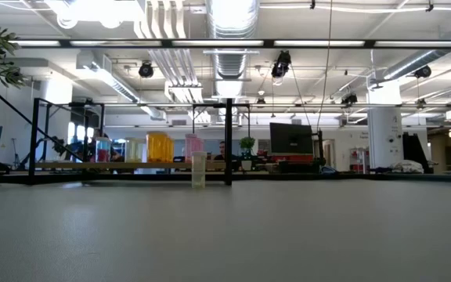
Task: Pick and place medicine bottles onto shelf by color
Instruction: Move the blue pill bottle to the middle left of the table
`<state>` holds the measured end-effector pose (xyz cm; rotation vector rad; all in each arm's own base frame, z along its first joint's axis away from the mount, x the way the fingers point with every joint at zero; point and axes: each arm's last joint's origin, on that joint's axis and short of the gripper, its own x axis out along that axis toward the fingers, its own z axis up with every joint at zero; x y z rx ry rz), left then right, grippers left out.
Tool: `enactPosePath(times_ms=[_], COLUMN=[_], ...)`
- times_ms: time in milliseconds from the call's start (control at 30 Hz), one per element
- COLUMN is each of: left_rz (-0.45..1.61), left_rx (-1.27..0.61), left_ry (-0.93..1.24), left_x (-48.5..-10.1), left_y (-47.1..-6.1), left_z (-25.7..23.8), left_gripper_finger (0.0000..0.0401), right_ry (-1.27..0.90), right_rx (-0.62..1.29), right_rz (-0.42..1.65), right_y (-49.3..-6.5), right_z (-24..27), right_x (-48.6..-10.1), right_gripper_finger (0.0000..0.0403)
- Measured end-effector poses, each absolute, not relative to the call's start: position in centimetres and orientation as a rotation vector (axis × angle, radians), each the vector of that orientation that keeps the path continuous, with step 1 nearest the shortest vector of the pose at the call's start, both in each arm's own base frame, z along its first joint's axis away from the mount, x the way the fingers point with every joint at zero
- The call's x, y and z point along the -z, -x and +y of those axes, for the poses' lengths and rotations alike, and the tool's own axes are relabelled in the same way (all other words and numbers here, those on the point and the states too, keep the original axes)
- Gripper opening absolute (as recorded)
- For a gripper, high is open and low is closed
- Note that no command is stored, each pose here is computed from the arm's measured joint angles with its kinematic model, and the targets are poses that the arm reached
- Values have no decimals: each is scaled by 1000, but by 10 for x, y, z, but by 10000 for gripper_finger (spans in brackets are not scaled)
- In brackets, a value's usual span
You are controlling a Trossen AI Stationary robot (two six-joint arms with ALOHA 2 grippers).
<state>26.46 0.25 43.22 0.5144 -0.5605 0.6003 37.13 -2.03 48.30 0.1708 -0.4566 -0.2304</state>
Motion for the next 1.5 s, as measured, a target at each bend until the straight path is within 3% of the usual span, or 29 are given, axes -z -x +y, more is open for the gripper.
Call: enactPosePath(times_ms=[367, 633, 900, 1500], left_rz=[-562, -504, -272, 410], left_rx=[-596, -592, -528, -489], left_ry=[-514, -517, -304, 162], left_x=[-432, -428, -403, -337], left_y=[-265, -268, -282, -278], left_z=[2, 3, 7, 20], left_gripper_finger=[104, 105, 105, 105], right_ry=[-185, -122, -116, -67], right_rx=[235, 259, 302, 486], right_rz=[-366, -131, 102, 308], right_y=[-368, -331, -304, -285], right_z=[-20, -19, -19, -23], right_x=[-488, -529, -537, -528], right_gripper_finger=[191, 245, 247, 249])
